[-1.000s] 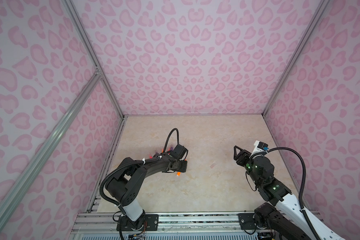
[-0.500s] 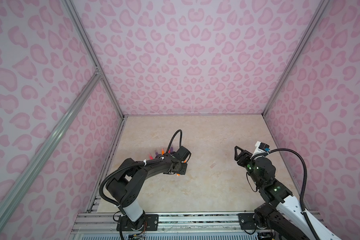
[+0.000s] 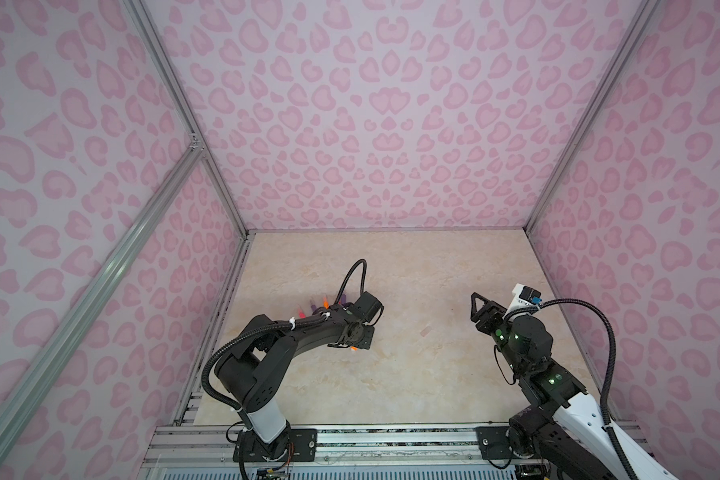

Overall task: Insert the pens into the pen caps
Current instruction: 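Close the left gripper on the orange marker body, then lift the orange marker upright with the left gripper while the right gripper approaches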

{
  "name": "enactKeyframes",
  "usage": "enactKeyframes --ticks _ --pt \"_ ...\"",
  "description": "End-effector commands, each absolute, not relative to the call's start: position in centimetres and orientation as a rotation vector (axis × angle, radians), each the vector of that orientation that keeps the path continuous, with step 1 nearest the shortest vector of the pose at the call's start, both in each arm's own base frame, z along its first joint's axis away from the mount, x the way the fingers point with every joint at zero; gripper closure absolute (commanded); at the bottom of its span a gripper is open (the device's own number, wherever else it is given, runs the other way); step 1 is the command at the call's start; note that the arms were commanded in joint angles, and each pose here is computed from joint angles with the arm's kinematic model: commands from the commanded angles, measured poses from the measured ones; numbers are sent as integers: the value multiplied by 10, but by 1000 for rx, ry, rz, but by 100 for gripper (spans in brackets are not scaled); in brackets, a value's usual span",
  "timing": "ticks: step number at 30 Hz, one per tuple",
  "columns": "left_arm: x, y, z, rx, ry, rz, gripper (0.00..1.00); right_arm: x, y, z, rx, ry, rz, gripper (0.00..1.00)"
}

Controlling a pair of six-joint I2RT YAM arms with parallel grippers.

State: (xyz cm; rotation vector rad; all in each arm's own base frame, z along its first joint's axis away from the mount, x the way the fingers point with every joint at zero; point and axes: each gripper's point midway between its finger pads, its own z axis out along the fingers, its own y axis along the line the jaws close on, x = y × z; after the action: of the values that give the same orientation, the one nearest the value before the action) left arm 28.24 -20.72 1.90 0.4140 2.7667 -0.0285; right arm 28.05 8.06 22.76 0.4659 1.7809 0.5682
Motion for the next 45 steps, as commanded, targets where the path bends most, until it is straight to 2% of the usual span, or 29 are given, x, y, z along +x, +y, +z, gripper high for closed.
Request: enactKeyframes --ticks 1,6,11,21,24,27,37,45 --pt "284 -206 19 424 2771 -7 83 279 78 229 474 1770 567 33" --pt "284 -208 18 428 2775 -19 96 276 74 230 481 1755 565 32" --pt "289 -214 33 393 2719 -82 97 278 72 233 503 1725 572 32" --pt "316 -259 160 160 2343 -572 97 293 102 223 496 1766 711 35" --pt "317 -270 176 223 2223 -664 97 295 119 221 472 1782 767 35" --pt "307 -274 170 291 2160 -735 97 296 143 220 427 1802 777 35" --pt "281 -302 187 468 2049 -845 97 298 279 205 180 1962 913 36" --pt "272 -318 184 537 2055 -825 97 309 305 204 151 1958 938 37"
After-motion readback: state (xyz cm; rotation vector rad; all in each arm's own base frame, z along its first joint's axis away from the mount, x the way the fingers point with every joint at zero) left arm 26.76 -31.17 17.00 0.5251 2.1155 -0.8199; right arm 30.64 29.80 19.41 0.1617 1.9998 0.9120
